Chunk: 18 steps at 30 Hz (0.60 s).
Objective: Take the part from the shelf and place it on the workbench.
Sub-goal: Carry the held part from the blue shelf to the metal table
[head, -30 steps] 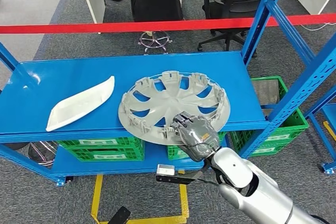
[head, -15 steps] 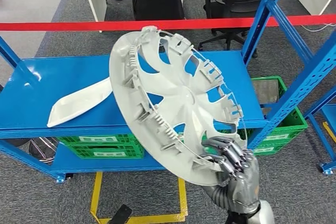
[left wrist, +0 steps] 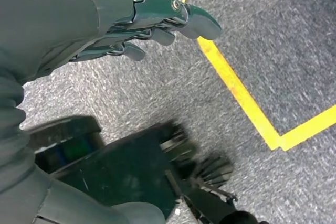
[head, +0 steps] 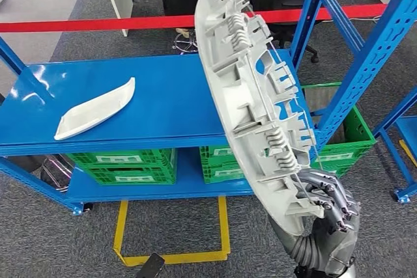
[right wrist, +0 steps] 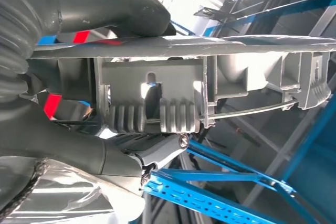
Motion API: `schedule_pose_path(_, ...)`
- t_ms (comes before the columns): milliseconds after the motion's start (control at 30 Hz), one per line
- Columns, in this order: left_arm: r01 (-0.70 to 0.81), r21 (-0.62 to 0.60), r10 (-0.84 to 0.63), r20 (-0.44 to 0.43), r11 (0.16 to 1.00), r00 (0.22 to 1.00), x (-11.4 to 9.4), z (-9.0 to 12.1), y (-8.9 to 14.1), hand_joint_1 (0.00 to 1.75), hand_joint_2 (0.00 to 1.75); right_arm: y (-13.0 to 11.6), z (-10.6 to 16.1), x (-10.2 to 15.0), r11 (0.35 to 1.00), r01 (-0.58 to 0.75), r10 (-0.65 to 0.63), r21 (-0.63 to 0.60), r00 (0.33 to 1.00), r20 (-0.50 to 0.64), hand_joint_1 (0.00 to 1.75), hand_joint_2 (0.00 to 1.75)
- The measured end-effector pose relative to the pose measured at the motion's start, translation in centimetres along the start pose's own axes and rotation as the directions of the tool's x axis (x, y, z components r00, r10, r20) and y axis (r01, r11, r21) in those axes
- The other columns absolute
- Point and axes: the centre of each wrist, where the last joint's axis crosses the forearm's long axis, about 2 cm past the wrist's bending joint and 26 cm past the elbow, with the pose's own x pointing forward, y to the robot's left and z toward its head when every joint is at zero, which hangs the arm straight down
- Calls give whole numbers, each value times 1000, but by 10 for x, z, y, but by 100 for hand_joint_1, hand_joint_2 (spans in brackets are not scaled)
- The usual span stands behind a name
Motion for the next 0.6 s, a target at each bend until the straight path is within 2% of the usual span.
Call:
schedule_pose_path(233, 5, -1, -5, 4, 1000, 1000, 3, -1, -1, 0, 175, 2, 3, 2, 998, 54, -55, -9, 998, -30, 175, 175)
schedule_pose_path(600, -10, 5, 10, 0, 1000, 1000, 3, 0, -3, 0, 175, 7, 16, -3, 991, 127, -120, 44, 982, -148, 175, 175)
